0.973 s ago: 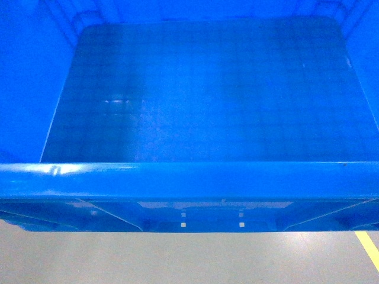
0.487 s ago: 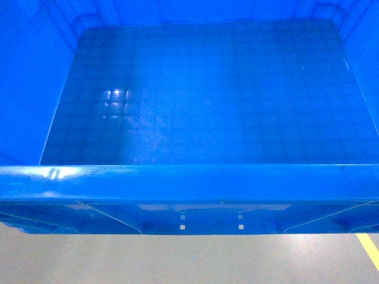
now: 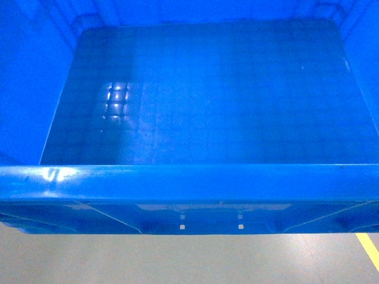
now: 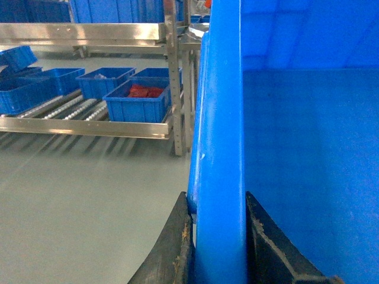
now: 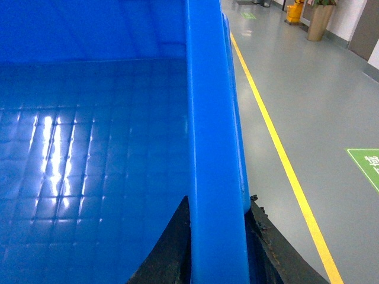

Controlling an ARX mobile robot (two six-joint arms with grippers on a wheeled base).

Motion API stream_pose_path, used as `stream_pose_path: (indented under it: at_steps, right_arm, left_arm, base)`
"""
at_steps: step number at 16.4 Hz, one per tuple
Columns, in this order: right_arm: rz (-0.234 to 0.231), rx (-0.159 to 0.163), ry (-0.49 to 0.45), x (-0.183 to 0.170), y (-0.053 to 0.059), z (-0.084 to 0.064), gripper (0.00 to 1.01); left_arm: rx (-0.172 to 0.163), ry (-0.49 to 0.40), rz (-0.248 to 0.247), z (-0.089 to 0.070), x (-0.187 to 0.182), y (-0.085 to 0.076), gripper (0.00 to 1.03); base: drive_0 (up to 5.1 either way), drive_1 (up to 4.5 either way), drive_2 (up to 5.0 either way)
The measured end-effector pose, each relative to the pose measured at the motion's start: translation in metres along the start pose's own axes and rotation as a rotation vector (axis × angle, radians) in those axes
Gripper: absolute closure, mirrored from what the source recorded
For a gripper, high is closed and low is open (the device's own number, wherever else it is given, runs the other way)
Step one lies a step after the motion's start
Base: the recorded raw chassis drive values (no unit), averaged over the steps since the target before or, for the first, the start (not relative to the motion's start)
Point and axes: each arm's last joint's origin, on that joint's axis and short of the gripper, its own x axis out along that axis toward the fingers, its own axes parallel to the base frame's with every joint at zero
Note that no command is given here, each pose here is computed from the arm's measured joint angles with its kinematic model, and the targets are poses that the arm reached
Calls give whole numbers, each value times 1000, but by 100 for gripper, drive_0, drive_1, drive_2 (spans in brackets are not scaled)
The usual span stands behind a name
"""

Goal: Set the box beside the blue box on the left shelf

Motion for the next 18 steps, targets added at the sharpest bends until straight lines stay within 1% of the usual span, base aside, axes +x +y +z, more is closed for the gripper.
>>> stream_pose_path:
  at_steps: [18]
  right_arm:
    - [0, 0, 1, 0, 0, 0, 84]
  left_arm:
    - [0, 0, 0, 0, 0, 0, 88]
  base:
    - [2, 421, -418]
